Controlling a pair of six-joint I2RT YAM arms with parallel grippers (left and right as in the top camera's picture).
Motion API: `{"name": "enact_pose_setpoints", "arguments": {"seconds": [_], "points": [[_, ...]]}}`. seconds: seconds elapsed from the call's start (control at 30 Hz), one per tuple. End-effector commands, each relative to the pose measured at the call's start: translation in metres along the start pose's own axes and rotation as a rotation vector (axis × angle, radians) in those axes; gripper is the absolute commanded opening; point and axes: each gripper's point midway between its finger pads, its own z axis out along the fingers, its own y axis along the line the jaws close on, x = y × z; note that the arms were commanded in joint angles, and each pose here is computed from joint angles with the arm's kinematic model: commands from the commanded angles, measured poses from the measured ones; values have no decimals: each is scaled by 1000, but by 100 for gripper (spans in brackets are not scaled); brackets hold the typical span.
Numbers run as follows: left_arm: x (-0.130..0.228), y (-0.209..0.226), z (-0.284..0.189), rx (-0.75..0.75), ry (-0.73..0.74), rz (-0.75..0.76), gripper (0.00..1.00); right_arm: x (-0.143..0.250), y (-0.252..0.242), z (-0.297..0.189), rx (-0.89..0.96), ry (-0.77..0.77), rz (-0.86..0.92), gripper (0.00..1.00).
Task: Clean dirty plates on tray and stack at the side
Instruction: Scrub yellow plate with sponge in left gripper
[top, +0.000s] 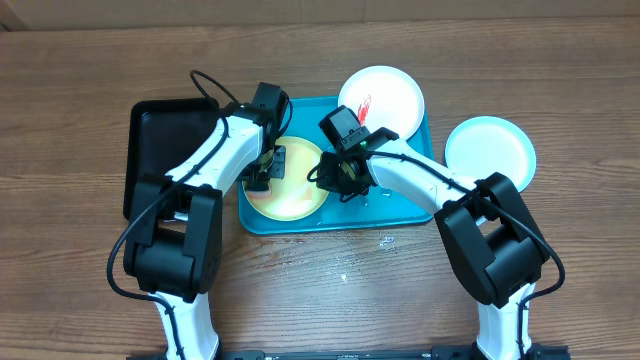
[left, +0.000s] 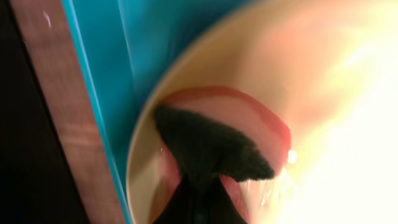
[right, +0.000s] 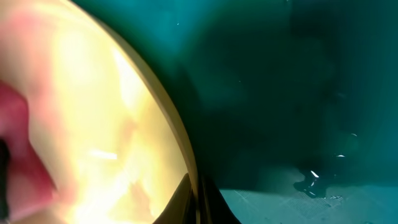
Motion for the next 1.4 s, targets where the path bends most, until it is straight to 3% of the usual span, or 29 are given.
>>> {"name": "enact_pose_setpoints", "arguments": {"seconds": [0.0, 0.17, 0.37, 0.53, 0.73, 0.9, 1.03, 1.2, 1.37], "points": [[25, -38, 0, 189, 111, 149, 4, 1, -18, 8, 56, 3, 24, 4], [54, -92, -23, 534, 169, 401, 4, 1, -18, 8, 55, 3, 21, 4], [28, -108, -25, 589, 41, 418, 4, 1, -18, 8, 56, 4, 21, 4], [-13, -100, -17, 483, -99, 330, 4, 2, -18, 8, 58, 6, 21, 4], [-61, -33, -4, 118, -240, 24, 4, 2, -19, 8, 61, 8, 22, 4], [-70, 10, -2, -55, -276, -88, 4, 2, -19, 8, 60, 9, 19, 4], [-51, 14, 3, -53, -195, -90, 4, 3, -18, 8, 55, 14, 11, 4], [2, -5, 7, 57, 33, -49, 4, 6, -17, 8, 46, 28, 4, 4], [3, -21, -25, 184, 51, 34, 4, 10, -13, 8, 23, 53, -20, 4]]}}
